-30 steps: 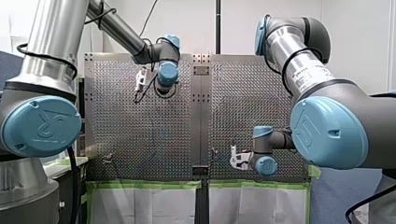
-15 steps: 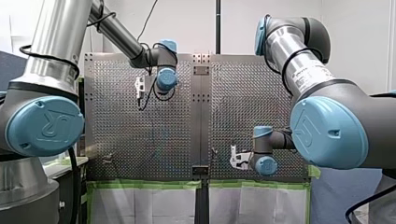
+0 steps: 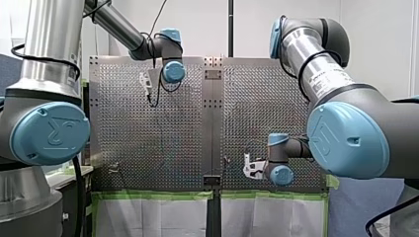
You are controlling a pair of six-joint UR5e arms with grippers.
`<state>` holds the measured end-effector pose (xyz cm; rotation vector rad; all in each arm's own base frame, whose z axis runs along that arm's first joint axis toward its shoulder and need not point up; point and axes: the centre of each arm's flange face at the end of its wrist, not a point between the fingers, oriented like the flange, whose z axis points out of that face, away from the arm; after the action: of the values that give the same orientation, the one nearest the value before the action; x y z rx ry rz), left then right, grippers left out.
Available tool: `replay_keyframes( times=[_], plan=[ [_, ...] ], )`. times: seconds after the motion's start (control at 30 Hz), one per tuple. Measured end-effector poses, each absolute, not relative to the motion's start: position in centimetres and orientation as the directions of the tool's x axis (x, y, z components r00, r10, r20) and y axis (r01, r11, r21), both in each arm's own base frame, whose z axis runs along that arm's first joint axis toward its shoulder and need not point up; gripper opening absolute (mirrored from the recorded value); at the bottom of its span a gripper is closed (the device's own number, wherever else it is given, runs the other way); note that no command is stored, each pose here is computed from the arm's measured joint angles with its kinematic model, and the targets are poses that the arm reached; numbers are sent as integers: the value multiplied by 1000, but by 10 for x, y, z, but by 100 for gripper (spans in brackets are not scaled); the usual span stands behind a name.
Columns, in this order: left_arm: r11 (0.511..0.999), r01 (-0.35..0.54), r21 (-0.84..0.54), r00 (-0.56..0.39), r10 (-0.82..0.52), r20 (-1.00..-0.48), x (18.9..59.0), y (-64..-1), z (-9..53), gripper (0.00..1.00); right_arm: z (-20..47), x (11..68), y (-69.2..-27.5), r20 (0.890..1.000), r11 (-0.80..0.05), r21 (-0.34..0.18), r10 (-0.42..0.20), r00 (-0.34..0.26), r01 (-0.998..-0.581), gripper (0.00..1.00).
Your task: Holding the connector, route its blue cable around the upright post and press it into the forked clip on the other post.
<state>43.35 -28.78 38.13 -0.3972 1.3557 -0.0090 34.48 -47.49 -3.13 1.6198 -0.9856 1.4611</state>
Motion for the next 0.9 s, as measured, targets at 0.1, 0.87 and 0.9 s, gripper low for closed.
replay_keyframes(
  times=[0.1,0.87,0.9],
  plan=[
    [930,-231,-286,239,-231,-943,434,-287,380,100,-31,345,-475,996,-440,25,-67,60,-898,7],
    [905,-425,-31,76,1,-997,444,-285,305,100,-31,345,-475,996,-440,25,-63,59,-898,7],
    [903,-430,-25,74,7,-997,445,-285,306,100,-31,345,-475,996,-440,25,-63,59,-898,7]
  ],
)
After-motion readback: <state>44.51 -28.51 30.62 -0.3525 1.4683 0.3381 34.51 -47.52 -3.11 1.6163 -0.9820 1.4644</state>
